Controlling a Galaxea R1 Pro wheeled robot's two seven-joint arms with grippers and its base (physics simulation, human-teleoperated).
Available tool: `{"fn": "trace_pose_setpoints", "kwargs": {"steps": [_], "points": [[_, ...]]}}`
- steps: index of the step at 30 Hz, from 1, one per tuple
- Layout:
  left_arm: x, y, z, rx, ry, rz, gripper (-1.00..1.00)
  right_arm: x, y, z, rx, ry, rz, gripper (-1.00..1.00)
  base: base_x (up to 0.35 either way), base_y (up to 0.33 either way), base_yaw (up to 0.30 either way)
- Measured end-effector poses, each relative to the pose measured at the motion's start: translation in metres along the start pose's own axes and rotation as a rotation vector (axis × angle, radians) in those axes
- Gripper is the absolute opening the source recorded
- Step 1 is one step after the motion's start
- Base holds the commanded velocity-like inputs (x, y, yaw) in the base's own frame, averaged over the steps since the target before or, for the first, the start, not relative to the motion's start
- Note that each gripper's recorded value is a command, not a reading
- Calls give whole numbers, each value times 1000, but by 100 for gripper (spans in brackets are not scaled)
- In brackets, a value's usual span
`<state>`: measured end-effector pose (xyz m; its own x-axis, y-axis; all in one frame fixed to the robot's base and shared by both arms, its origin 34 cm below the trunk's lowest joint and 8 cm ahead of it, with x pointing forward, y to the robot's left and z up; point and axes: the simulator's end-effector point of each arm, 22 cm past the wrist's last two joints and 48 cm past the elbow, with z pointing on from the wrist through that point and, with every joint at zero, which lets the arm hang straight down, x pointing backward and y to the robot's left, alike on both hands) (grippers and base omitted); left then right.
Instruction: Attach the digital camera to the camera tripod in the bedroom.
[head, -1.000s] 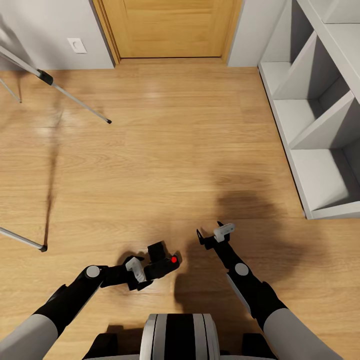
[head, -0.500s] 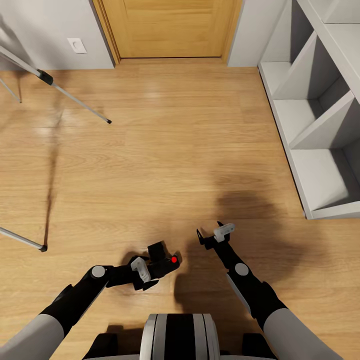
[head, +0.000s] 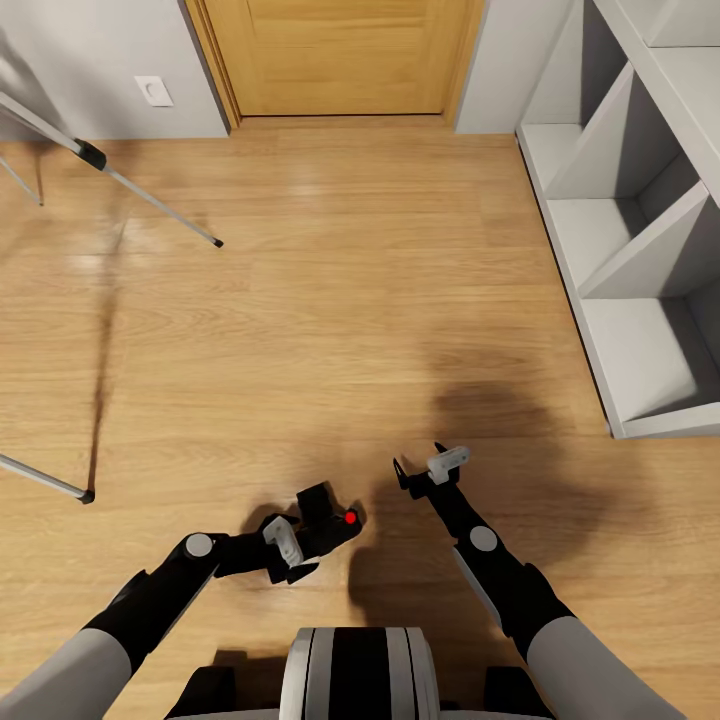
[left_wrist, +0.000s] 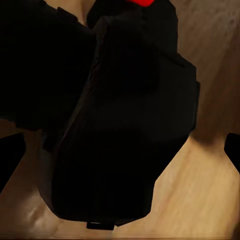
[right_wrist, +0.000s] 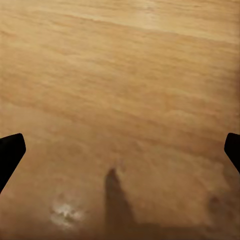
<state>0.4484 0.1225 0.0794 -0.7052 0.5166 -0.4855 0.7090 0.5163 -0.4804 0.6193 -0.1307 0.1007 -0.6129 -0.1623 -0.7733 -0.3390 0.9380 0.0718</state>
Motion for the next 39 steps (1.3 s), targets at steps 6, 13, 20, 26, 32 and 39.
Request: {"fn": "trace_pose_setpoints", "kwargs": {"steps": [6, 13, 20, 26, 32, 39], "points": [[19, 13, 1, -70, 33, -29, 100, 0, 0, 0, 0, 0, -1, 100, 0, 0, 0], [21, 21, 4, -126, 45, -15, 100, 0, 0, 0, 0, 0, 0, 100, 0, 0, 0], [21, 19, 7, -129, 47, 0, 100, 0, 0, 0, 0, 0, -1, 100, 0, 0, 0], [21, 19, 7, -130, 45, 2, 100, 0, 0, 0, 0, 0, -1, 100, 0, 0, 0], [20, 18, 7, -129, 44, 3, 100, 0, 0, 0, 0, 0, 0, 100, 0, 0, 0], [18, 17, 9, -128, 41, 2, 100, 0, 0, 0, 0, 0, 0, 100, 0, 0, 0]]}}
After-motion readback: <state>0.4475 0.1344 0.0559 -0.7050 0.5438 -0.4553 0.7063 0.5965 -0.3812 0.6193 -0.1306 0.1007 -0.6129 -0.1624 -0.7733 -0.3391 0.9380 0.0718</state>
